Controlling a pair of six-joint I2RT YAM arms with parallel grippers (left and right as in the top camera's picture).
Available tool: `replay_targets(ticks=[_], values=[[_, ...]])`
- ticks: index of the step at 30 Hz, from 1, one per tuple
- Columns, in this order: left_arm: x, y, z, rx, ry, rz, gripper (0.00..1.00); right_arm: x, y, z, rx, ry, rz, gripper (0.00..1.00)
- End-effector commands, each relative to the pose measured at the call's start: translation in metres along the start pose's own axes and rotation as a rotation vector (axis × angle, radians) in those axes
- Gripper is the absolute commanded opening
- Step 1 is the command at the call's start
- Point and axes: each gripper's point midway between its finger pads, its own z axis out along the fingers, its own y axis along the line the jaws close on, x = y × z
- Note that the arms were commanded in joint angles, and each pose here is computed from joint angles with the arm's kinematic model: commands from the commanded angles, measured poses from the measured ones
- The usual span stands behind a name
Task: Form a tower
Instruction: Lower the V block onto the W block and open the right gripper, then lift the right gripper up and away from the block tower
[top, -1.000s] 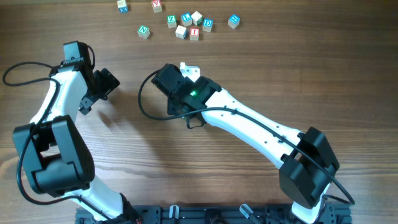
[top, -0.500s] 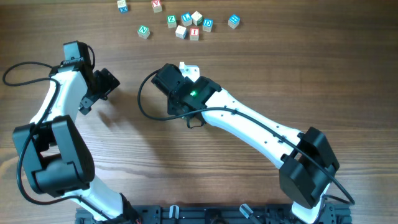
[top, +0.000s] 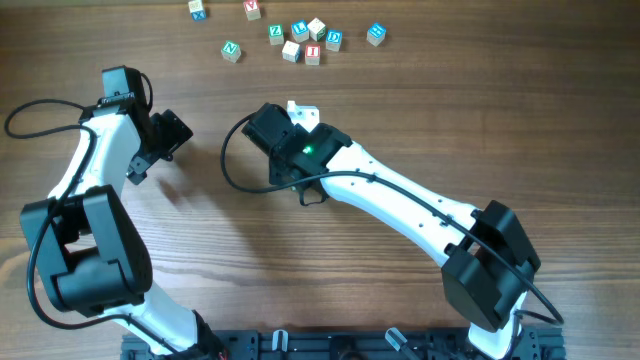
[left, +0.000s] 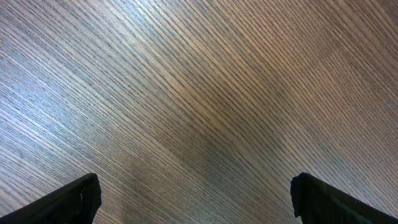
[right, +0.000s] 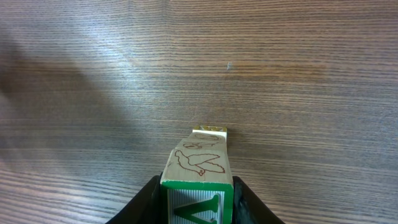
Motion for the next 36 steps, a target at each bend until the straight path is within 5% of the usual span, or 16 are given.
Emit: replay_targets(ticks=[1,8,16,20,23,27,36], values=[[-0.008,-0.001,-0.009,0.014,-0.025,-0.001,1.00,0.002,-0.003,0.010,0.018,0.014,-0.007,0.42],[-0.008,-0.001,-0.009,0.014,-0.025,-0.001,1.00,-0.003,0.003,0.010,-0.007,-0.002,-0.004,0.77],[-0.008,-0.001,-0.009,0.014,-0.025,-0.001,1.00,-0.053,0.000,-0.022,-0.115,-0.085,0.017,0.75],[-0.008,-0.001,-0.009,0.014,-0.025,-0.001,1.00,-0.065,-0.024,-0.034,-0.152,-0.039,0.053,0.59],[-0.008,-0.001,-0.009,0.014,-0.025,-0.001,1.00,-0.051,-0.042,-0.031,-0.169,0.082,0.030,0.07],[-0.008,-0.001,-0.009,0.014,-0.025,-0.001,1.00,-0.017,-0.067,-0.014,-0.101,0.210,0.045,0.04],[-0.008,-0.001,-0.009,0.014,-0.025,-0.001,1.00,0.025,-0.044,0.012,-0.289,0.349,0.084,0.04]])
